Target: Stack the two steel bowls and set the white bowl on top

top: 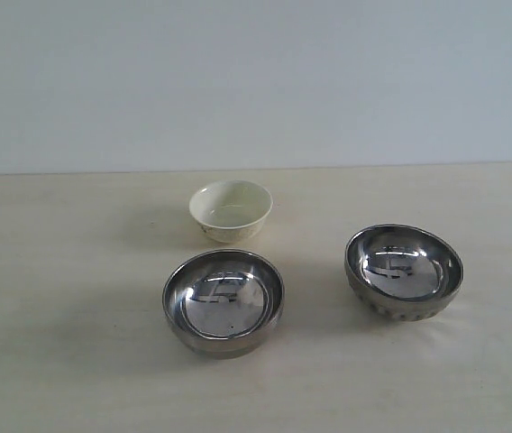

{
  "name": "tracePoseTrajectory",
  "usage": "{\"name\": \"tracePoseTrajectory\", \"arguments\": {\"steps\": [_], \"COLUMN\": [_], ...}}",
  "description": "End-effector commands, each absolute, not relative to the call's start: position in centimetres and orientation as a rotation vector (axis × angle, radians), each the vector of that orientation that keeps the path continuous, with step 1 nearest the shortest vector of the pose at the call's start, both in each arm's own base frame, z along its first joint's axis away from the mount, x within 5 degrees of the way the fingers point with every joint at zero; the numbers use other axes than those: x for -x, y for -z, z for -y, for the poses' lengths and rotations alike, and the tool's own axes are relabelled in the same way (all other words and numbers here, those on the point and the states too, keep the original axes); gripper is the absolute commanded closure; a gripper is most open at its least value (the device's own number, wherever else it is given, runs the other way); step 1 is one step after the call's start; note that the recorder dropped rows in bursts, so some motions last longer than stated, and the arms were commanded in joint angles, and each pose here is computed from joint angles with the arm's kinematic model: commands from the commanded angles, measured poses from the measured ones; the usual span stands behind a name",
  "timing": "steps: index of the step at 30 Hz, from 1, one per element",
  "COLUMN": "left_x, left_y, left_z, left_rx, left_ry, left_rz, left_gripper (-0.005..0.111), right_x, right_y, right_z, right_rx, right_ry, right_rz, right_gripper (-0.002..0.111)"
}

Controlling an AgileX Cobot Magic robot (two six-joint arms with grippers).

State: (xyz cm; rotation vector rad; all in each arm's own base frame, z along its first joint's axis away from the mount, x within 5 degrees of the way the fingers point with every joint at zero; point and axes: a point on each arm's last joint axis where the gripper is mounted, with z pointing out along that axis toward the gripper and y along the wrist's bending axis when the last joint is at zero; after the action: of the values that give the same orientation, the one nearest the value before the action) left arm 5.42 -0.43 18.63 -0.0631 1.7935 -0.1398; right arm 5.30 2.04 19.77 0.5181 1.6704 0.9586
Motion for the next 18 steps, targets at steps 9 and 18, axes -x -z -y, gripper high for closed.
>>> {"name": "tracePoseTrajectory", "arguments": {"steps": [9, 18], "left_x": [-5.4, -5.4], "left_y": [-18.5, -18.5], "left_z": [0.4, 0.4], "left_rx": [0.064, 0.064], "left_ry": [0.137, 0.137], "left_rz": [-1.795, -1.795], "left_gripper": [0.103, 0.103], "right_x": [-5.5, -10.3], "right_y": [-26.5, -31.5], "right_z": [-1.7, -3.4], "right_rx": [-0.288, -0.131], "right_ry": [-0.802, -0.607], "right_rz": [-1.462, -1.677], "right_gripper": [0.108, 0.108]}}
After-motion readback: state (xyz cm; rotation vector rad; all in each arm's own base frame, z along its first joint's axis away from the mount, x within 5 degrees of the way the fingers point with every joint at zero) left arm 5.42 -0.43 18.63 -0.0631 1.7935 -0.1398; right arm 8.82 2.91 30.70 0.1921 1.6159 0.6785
